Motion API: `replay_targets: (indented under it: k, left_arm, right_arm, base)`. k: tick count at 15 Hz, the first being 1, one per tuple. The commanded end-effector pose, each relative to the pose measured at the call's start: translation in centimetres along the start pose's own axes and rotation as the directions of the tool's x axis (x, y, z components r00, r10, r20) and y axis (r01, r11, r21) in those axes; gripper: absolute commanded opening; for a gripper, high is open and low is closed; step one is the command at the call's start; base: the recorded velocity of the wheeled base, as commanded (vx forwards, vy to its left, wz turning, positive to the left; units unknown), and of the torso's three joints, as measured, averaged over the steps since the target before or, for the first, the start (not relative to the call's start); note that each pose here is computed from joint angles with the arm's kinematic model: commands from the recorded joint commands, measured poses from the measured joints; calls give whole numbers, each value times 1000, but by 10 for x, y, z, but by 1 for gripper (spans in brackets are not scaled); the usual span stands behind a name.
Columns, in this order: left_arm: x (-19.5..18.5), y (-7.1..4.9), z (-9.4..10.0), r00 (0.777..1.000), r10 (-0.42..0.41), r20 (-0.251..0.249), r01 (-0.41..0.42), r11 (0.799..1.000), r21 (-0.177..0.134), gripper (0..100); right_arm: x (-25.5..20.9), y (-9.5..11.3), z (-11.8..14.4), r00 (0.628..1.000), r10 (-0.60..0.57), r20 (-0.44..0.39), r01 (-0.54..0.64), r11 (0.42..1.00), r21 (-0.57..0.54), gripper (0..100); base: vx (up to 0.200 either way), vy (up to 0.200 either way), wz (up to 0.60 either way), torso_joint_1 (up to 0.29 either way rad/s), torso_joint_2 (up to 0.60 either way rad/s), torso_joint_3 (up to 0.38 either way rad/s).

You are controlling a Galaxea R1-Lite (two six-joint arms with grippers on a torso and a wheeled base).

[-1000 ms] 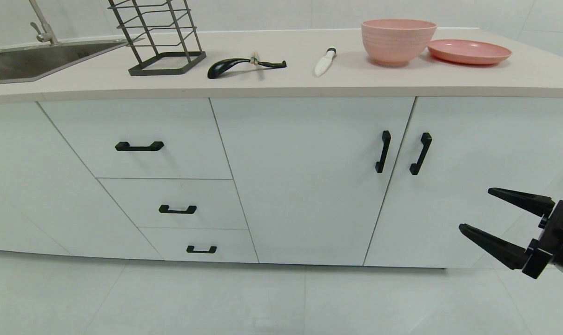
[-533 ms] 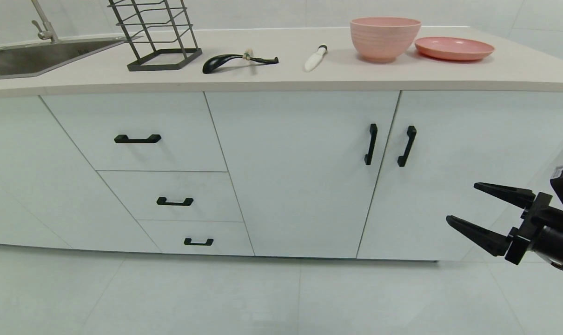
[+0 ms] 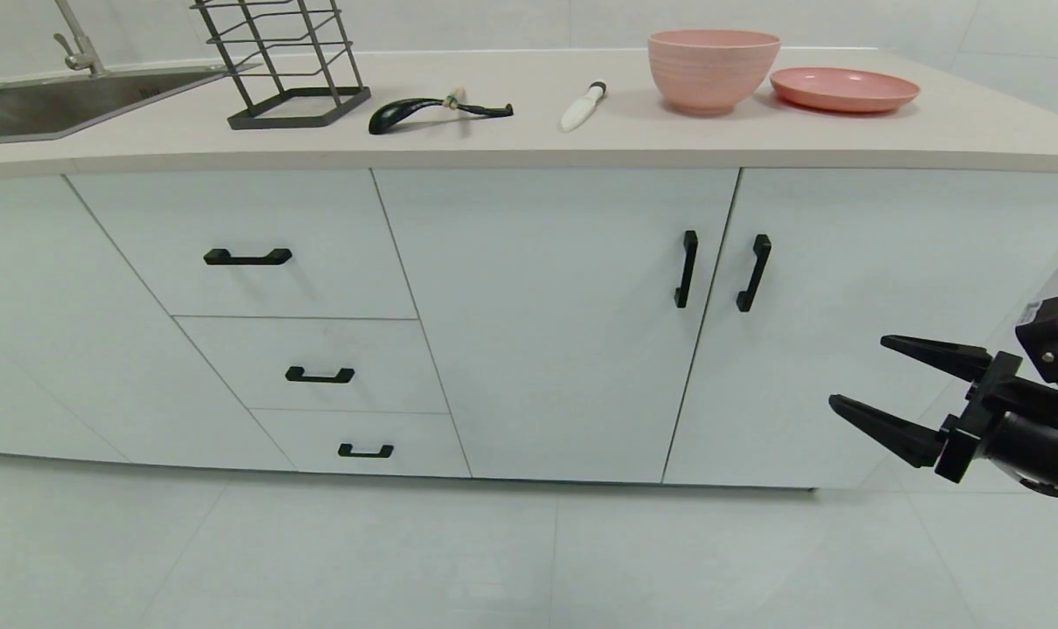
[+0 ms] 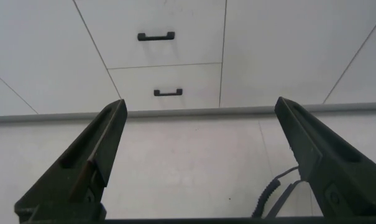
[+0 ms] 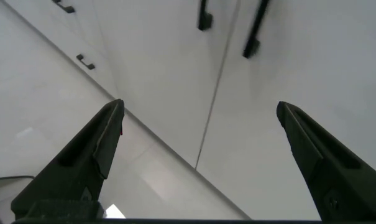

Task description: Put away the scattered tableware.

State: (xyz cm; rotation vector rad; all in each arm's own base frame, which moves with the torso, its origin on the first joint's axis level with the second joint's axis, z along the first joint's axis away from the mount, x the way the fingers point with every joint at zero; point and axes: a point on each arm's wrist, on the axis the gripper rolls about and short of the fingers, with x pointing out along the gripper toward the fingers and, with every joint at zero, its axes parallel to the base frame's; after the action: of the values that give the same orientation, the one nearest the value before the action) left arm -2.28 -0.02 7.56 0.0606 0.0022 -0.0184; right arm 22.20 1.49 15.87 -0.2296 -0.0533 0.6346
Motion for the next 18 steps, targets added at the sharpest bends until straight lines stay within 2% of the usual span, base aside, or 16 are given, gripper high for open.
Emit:
replay_targets:
  k: [1,2,4,9,10,11,12,14,15,16,18]
  left_arm:
    - [0,0,0,1000,3,3,-3,1000,-13,100]
    - [0,0,0,1000,3,3,-3,1000,-12,100]
    - [0,0,0,1000,3,6,-3,996,-85,100]
    - [0,0,1,1000,2,7,-1,997,-83,100]
    - [0,0,4,999,-5,40,9,996,-86,100]
    - [-8,0,37,972,-65,227,88,992,-93,100]
    - [-10,-1,62,953,-134,272,162,983,-86,100]
    - [-2,1,92,945,-209,252,237,968,-84,100]
    - [1,2,115,916,-288,281,316,947,-62,100]
    - [5,3,141,884,-331,331,362,931,-36,100]
    - [23,4,180,848,-364,385,399,917,-11,100]
  right_arm:
    - [0,0,-1,1000,1,-3,-1,1000,1,100]
    - [2,0,-1,1000,6,-4,-6,1000,3,100]
    - [2,0,-1,1000,6,4,-6,1000,-3,100]
    - [2,0,4,999,20,30,-19,1000,-19,100]
    - [1,1,5,999,17,35,-16,1000,-24,100]
    - [-2,1,7,999,14,40,-13,999,-29,100]
    - [-1,1,9,999,14,47,-13,999,-35,100]
    - [6,0,10,998,31,56,-29,999,-39,100]
    - [7,0,11,998,32,59,-30,999,-41,100]
    - [6,0,12,997,42,70,-39,998,-48,100]
    - [7,1,14,994,68,89,-63,996,-61,100]
  base:
    - [0,0,0,0,0,0]
    - [0,0,0,0,0,0]
    - [0,0,0,0,0,0]
    - [0,0,0,0,0,0]
    - [0,0,0,0,0,0]
    - [0,0,0,0,0,0]
    - [0,0,0,0,0,0]
    - [0,0,0,0,0,0]
    - [0,0,0,0,0,0]
    - [0,0,0,0,0,0]
    - [0,0,0,0,0,0]
